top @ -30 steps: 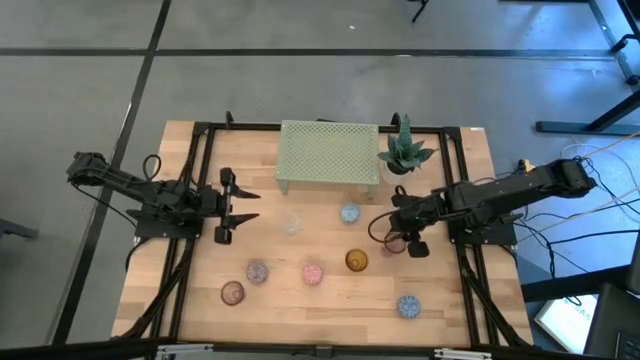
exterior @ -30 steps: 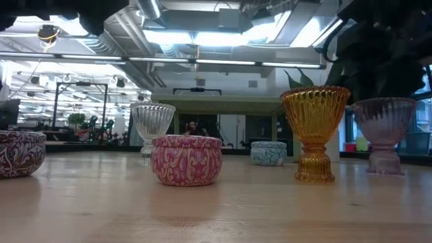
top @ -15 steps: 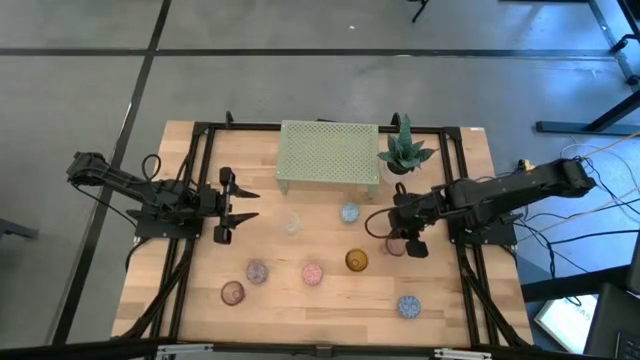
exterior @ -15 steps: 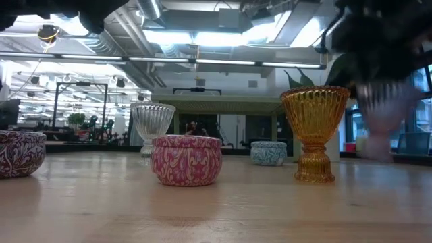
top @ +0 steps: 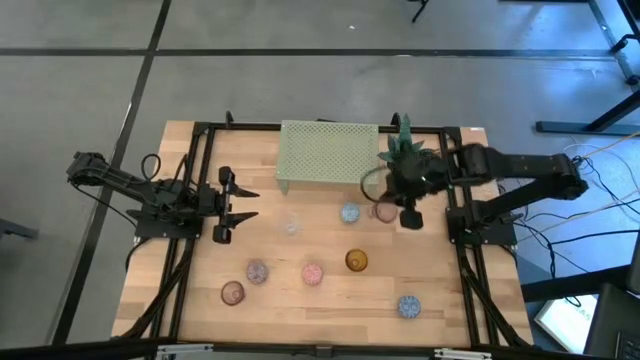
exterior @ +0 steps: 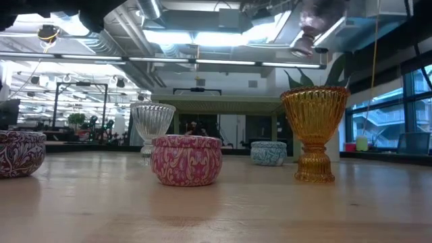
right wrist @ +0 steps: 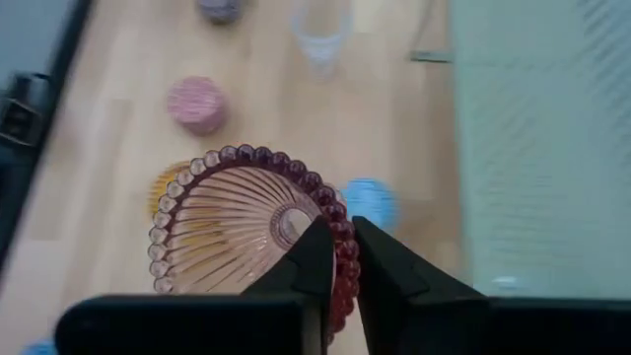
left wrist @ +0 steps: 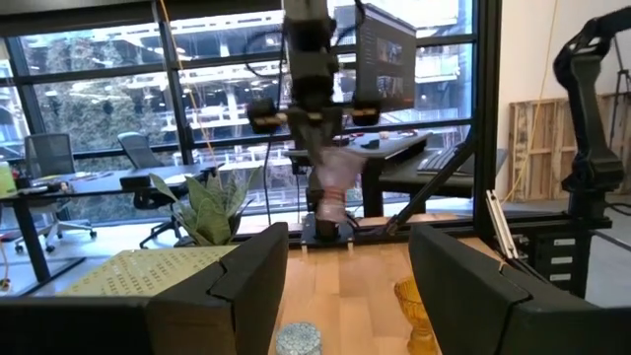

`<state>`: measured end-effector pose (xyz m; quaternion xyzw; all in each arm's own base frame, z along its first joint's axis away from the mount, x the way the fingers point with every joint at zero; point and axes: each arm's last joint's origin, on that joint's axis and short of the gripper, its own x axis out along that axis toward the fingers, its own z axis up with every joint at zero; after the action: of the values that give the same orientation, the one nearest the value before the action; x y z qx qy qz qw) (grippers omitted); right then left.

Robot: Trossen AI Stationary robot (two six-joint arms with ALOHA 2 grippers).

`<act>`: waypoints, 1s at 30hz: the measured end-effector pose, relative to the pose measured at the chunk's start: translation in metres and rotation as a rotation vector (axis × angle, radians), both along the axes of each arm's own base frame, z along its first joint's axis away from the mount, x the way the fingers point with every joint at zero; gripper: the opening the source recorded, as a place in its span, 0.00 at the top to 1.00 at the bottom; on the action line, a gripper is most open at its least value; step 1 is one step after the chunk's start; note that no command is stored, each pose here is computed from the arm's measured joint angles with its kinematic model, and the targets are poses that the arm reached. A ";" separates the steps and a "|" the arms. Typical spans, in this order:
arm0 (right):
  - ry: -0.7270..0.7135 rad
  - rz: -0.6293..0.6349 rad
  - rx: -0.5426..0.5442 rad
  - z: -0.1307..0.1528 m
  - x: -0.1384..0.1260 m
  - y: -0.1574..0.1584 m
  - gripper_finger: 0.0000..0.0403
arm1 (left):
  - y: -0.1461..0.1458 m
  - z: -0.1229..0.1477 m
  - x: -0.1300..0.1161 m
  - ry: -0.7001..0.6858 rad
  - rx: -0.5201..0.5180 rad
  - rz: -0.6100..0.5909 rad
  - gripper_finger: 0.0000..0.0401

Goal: Pick & Place candle stick holders
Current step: Put the purple glass candle holder on the shelf

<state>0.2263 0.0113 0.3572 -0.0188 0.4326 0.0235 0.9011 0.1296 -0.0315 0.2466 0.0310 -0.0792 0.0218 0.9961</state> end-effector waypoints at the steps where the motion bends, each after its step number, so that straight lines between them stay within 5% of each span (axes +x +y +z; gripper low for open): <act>1: 0.017 0.002 -0.022 0.006 0.005 -0.005 0.91 | 0.000 0.000 0.000 -0.001 0.000 0.000 0.48; 15: 0.248 -0.047 -0.162 0.038 0.079 -0.114 0.95 | 0.000 0.000 0.000 -0.001 0.000 0.000 0.48; 30: 0.401 -0.215 0.001 -0.003 0.087 -0.220 0.95 | 0.000 0.000 0.000 -0.001 0.000 0.000 0.48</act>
<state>0.3130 -0.2091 0.3542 0.0327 0.6024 -0.0692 0.7945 0.1296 -0.0315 0.2467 0.0312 -0.0797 0.0218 0.9961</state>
